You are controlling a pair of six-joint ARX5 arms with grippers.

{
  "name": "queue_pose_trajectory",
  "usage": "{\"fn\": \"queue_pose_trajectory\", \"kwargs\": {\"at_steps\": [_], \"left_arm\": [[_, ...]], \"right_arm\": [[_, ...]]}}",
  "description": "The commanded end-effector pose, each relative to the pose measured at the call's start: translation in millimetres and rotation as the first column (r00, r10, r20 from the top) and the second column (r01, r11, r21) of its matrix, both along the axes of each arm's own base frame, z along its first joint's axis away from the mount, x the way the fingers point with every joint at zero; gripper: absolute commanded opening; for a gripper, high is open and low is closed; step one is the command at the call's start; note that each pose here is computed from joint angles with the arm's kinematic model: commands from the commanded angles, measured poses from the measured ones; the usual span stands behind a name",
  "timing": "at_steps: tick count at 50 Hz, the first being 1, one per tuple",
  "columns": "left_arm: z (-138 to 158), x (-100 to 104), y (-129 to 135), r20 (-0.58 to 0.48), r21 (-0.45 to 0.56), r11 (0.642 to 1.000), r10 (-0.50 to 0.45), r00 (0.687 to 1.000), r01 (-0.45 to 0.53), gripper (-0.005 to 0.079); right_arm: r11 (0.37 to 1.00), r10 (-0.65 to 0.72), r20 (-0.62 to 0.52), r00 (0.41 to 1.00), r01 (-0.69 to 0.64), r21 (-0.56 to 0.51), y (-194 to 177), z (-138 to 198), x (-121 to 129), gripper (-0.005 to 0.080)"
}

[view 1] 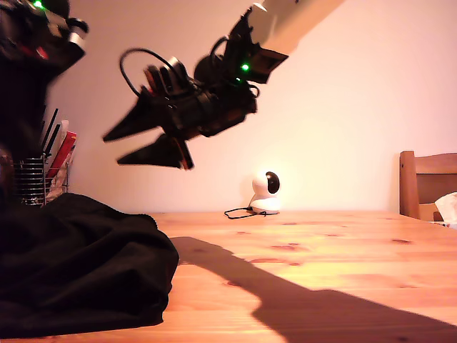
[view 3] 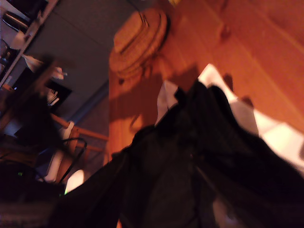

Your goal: Fold the shorts in front of you. After folding it, place it to the right side.

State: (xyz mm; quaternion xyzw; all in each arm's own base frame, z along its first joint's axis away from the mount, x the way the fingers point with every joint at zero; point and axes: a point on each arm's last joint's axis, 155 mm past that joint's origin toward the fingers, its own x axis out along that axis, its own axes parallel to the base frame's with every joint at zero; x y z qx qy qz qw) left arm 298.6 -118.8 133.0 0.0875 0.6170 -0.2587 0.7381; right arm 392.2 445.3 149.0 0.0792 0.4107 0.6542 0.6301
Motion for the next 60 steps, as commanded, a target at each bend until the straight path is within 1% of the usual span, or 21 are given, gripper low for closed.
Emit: {"fn": "queue_pose_trajectory", "kwargs": {"at_steps": [1,4,6,8,9,11,13,18,22,24,28,34,41,45,48,52,54,57,60], "left_arm": [[6.4,13.0,-0.9,0.062,-0.012,1.000,0.001,0.998,-0.001,0.0222],[4.6,22.4,-2.1,0.087,-0.018,1.000,0.000,0.996,0.002,0.0154],[1.1,26.7,-1.9,0.100,-0.010,0.999,-0.037,0.994,0.038,0.0085],[-4.0,29.3,-1.6,0.094,-0.008,0.999,-0.047,0.994,0.048,0.0009],[-6.9,29.9,-1.5,0.094,-0.002,0.997,-0.073,0.993,0.073,-0.0026],[-13.4,30.7,-1.4,0.078,0.002,0.997,-0.080,0.994,0.080,-0.0019],[-20.7,31.7,-1.9,0.062,0.006,0.995,-0.096,0.993,0.095,-0.0019],[-43.6,34.0,2.5,0.007,0.020,0.992,-0.121,0.993,0.121,-0.0019],[-60.2,36.2,11.5,-0.027,0.056,0.989,-0.134,0.991,0.135,-0.0019],[-67.2,37.4,19.8,-0.045,0.083,0.989,-0.121,0.992,0.124,-0.0019],[-71.6,38.5,35.6,-0.060,0.122,0.988,-0.091,0.994,0.098,-0.0019],[-72.3,37.2,58.1,-0.080,0.168,0.985,-0.034,0.996,0.047,-0.0019],[-66.3,31.3,67.3,-0.101,0.168,0.986,0.010,0.995,0.007,-0.0019],[-60.9,31.0,71.1,-0.093,0.170,0.985,0.028,0.995,-0.011,-0.0019],[-56.8,30.8,75.4,-0.084,0.185,0.982,0.062,0.995,-0.045,-0.0019],[-52.8,30.8,79.6,-0.072,0.203,0.976,0.090,0.993,-0.074,-0.0019],[-51.5,29.3,80.4,-0.074,0.207,0.976,0.090,0.993,-0.073,-0.0019],[-49.7,27.7,80.7,-0.074,0.208,0.975,0.090,0.993,-0.073,-0.0019],[-48.5,28.1,80.8,-0.070,0.207,0.974,0.104,0.992,-0.087,-0.0019]], "right_arm": [[1.000,0.008,0.006,1.000,-0.008,0.007,-2.0,6.7,-2.4,0.0368],[1.000,-0.001,-0.015,1.000,0.001,-0.007,-7.7,4.1,-1.0,0.0337],[1.000,-0.005,-0.025,1.000,0.005,-0.016,-11.4,2.3,-0.3,0.0275],[1.000,-0.013,-0.041,0.999,0.012,-0.026,-15.3,0.5,0.4,0.0168],[0.999,-0.017,-0.049,0.999,0.016,-0.031,-17.6,-0.3,1.1,0.0103],[0.999,-0.023,-0.065,0.998,0.020,-0.042,-21.0,-2.2,1.1,-0.0023],[0.998,-0.025,-0.085,0.996,0.021,-0.056,-24.0,-4.5,-1.1,-0.0002],[0.996,-0.028,-0.110,0.994,0.018,-0.092,-30.0,-11.2,-5.7,-0.0013],[0.992,-0.019,-0.078,0.997,0.008,-0.129,-27.7,-19.3,-10.1,-0.0013],[0.990,-0.007,-0.050,0.999,-0.001,-0.142,-19.9,-22.3,-14.8,-0.0013],[0.988,0.008,-0.011,1.000,-0.010,-0.153,-4.1,-24.9,-22.2,-0.0013],[0.986,0.031,0.011,0.999,-0.029,-0.162,19.3,-33.2,-36.4,-0.0013],[0.982,0.057,0.007,0.998,-0.054,-0.182,37.0,-48.6,-52.3,-0.0013],[0.978,0.067,0.008,0.998,-0.065,-0.197,43.7,-58.1,-59.0,-0.0013],[0.975,0.074,0.003,0.997,-0.071,-0.209,48.0,-67.7,-63.2,-0.0013],[0.969,0.044,-0.004,0.999,-0.043,-0.242,52.8,-84.0,-61.6,-0.0013],[0.966,0.034,-0.001,0.999,-0.034,-0.255,54.0,-89.2,-61.0,-0.0013],[0.958,0.020,0.020,1.000,-0.013,-0.287,54.4,-101.4,-58.1,-0.0013],[0.948,-0.008,0.057,0.998,0.025,-0.318,52.0,-107.7,-49.8,-0.0013]]}}
